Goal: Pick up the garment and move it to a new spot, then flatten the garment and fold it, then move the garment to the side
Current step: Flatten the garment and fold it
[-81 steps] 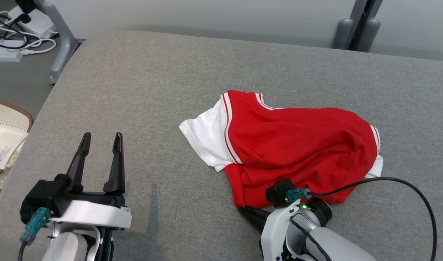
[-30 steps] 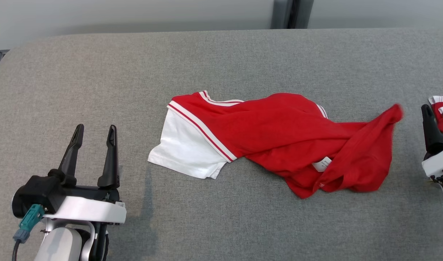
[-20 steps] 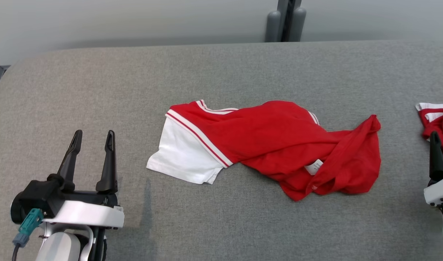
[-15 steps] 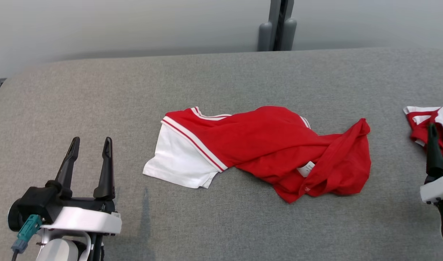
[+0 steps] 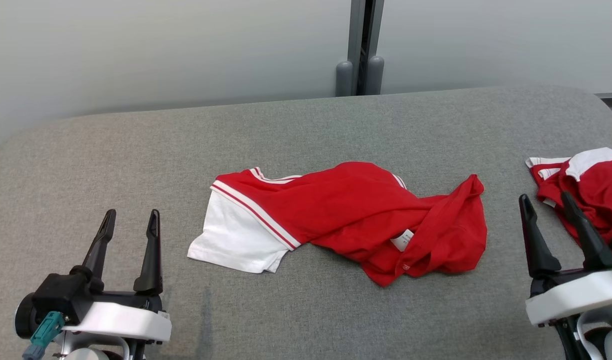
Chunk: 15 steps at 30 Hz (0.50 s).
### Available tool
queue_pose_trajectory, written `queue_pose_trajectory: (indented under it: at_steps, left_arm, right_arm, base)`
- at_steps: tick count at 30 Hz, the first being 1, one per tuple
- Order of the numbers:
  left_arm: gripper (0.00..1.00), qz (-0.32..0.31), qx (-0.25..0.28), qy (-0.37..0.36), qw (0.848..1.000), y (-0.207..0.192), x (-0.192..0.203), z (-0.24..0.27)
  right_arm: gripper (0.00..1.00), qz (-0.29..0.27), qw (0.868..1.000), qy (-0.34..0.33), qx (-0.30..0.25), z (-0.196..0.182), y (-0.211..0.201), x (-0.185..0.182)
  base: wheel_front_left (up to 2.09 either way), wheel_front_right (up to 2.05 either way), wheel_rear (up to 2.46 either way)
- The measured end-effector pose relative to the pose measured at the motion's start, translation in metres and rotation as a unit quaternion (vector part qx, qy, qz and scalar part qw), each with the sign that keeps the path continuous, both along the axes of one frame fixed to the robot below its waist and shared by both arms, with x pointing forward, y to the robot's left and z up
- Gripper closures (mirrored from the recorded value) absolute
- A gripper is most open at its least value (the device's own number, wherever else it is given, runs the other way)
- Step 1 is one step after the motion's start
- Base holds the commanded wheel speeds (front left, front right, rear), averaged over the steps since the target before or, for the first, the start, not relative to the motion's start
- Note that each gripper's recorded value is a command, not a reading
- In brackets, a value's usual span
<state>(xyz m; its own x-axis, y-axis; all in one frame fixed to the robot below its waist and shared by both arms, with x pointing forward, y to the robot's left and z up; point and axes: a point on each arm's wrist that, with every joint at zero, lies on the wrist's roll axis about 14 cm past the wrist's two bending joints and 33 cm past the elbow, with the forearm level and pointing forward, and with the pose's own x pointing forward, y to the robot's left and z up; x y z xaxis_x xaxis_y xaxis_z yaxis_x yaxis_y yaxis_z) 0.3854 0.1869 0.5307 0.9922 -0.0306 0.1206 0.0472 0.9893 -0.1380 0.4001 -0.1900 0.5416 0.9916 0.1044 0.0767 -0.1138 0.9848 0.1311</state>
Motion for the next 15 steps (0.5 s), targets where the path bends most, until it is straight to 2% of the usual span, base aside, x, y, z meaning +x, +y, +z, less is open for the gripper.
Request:
queue_pose_trajectory:
  at_steps: [5, 11, 15]
  left_arm:
    - [0.00, -0.004, 0.000, 0.005, 1.000, -0.003, -0.002, -0.001]
    - [0.00, -0.005, 0.001, 0.009, 1.000, -0.004, -0.001, -0.002]
    - [0.00, -0.002, 0.002, 0.011, 1.000, -0.002, -0.001, -0.002]
  right_arm:
    - [0.00, 0.001, 1.000, 0.015, 0.008, -0.003, 0.006, -0.014]
    - [0.00, 0.010, 1.000, 0.026, 0.005, -0.006, 0.013, -0.012]
    - [0.00, 0.049, 0.995, 0.081, 0.000, -0.028, 0.037, -0.011]
  base:
    - [0.00, 0.00, 0.00]
    - [0.00, 0.00, 0.00]
    - [0.00, 0.00, 0.00]
